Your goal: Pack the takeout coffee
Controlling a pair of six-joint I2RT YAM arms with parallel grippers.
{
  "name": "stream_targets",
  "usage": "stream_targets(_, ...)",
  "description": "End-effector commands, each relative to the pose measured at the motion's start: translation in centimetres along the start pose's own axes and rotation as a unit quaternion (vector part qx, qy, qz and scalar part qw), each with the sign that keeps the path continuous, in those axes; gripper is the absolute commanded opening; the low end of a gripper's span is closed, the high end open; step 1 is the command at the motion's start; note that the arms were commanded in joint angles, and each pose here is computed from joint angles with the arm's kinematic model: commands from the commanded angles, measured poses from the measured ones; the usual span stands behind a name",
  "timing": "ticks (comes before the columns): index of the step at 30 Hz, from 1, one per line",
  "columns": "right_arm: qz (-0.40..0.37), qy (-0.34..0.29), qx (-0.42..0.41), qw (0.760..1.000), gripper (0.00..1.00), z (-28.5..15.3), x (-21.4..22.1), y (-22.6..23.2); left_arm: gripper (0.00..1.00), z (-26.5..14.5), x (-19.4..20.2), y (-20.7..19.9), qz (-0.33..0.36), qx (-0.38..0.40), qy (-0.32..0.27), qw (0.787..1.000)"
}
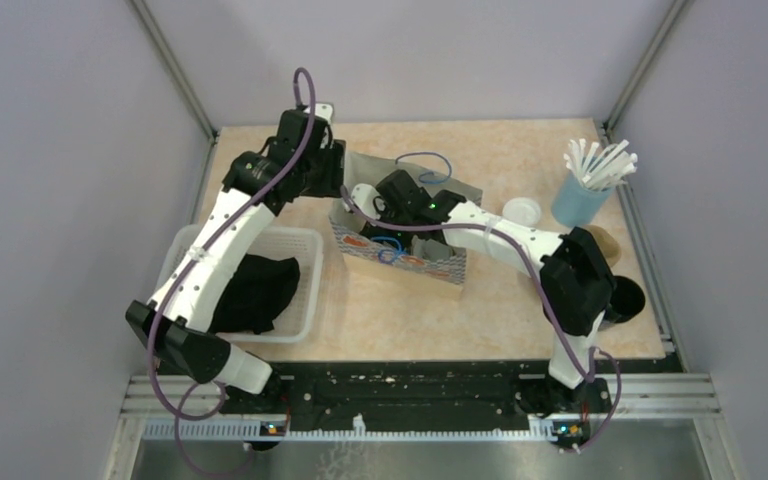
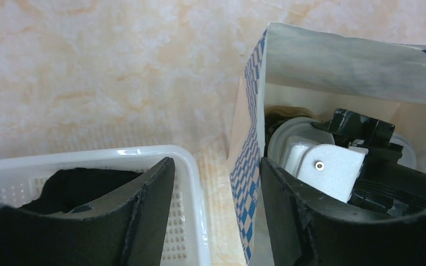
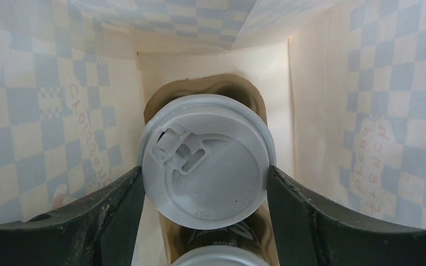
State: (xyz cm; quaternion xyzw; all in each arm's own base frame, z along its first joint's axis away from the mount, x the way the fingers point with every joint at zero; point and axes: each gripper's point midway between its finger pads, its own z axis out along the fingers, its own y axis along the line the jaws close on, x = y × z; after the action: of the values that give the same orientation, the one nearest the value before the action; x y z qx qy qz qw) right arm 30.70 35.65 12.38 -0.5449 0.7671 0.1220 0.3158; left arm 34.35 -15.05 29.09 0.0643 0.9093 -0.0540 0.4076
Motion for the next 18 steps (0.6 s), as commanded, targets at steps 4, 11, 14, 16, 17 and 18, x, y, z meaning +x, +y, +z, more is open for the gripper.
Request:
stream_targets(4,0.013,0.113,-0.057,0.992,0.63,4.3,7.1,3.4,0.77,-6.7,-6.1,0.4,-0.030,0.006,-0.131,0.991)
stream_targets(11,0.029,0.164,-0.054,0.985,0.62,5.3,10.0,3.9,0.81,-9.4,-7.3,4.3,-0.032,-0.083,-0.177,0.980)
stream_targets(14,0.039,0.192,-0.057,0.979,0.62,5.2,11.8,4.4,0.82,-9.9,-7.1,5.1,-0.029,-0.099,-0.183,0.978)
stream_targets(16,0.048,0.218,-0.062,0.973,0.62,4.9,13.4,5.0,0.83,-10.1,-6.9,5.4,-0.027,-0.104,-0.189,0.976)
stream_targets(17,0.050,0.226,-0.066,0.971,0.62,4.8,14.0,5.3,0.83,-10.2,-6.9,5.5,-0.025,-0.105,-0.191,0.976)
stream_targets(18,0.050,0.233,-0.062,0.969,0.62,4.5,14.5,5.4,0.83,-10.2,-6.8,5.7,-0.023,-0.106,-0.194,0.975)
